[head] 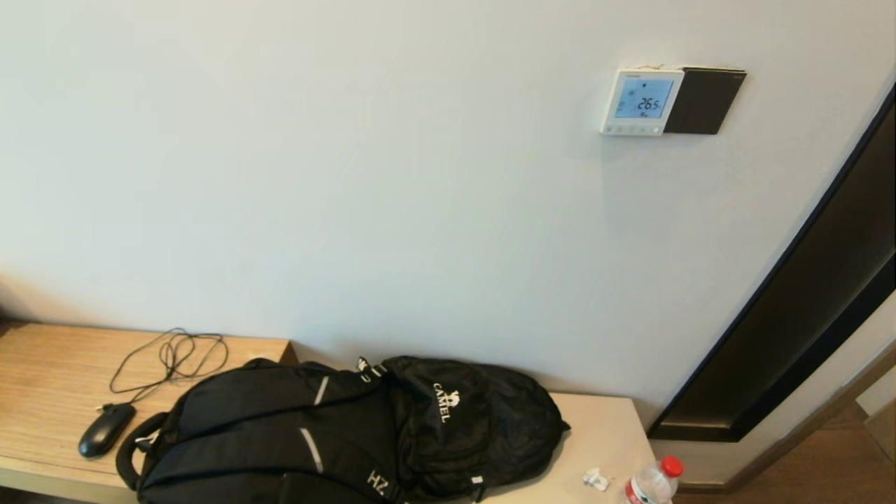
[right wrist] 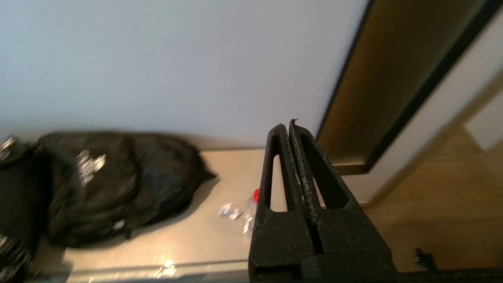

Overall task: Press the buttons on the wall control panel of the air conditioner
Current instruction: Turn off the central air conditioner

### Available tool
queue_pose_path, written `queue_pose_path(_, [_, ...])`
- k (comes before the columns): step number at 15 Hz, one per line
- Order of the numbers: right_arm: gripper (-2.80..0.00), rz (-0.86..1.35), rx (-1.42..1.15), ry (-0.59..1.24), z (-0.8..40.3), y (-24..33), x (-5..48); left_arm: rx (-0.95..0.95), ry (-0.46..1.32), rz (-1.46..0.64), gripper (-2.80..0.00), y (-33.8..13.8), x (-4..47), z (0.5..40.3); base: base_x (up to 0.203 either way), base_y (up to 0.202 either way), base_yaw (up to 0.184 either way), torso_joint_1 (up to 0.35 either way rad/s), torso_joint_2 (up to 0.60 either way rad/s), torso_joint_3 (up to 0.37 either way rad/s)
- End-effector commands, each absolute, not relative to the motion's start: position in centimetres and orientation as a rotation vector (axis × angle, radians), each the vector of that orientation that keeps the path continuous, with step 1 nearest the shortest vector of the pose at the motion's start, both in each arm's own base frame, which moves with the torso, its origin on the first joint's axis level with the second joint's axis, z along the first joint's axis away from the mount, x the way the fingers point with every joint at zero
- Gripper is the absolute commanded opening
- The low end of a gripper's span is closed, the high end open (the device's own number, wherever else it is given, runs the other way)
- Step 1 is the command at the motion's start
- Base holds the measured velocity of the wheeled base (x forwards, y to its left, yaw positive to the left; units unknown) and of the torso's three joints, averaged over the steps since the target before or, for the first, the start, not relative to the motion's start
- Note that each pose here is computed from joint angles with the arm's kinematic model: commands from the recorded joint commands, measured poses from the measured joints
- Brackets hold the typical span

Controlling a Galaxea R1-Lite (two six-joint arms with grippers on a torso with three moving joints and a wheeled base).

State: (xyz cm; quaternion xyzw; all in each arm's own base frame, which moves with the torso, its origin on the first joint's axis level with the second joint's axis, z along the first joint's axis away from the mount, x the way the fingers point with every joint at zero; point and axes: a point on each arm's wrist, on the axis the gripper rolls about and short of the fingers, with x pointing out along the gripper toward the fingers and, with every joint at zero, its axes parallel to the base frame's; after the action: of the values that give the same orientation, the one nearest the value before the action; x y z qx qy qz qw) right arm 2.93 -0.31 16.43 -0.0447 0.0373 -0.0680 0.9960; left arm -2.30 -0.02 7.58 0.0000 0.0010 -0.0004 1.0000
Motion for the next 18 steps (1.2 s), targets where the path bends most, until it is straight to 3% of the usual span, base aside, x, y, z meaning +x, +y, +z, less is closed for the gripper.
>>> queue_pose_path(1, [-2.80, -0.064, -0.086, 0.085, 13.6, -0.2, 1.8, 0.000, 0.001, 0.000, -2.80, 0.0, -2.3, 7.6, 0.000, 0.000, 0.000, 0.000, 0.00, 0.000])
queue_pose_path(6, [-2.80, -0.063, -0.081, 0.100, 9.7, -0.3, 0.3, 0.000, 0.002, 0.000, -2.80, 0.0, -2.3, 7.6, 0.000, 0.000, 0.000, 0.000, 0.00, 0.000])
queue_pose_path(18, [-2.80, -0.128, -0.057, 0.065, 9.1, -0.3, -1.2, 0.000, 0.000, 0.000, -2.80, 0.0, -2.3, 7.6, 0.000, 0.000, 0.000, 0.000, 0.00, 0.000])
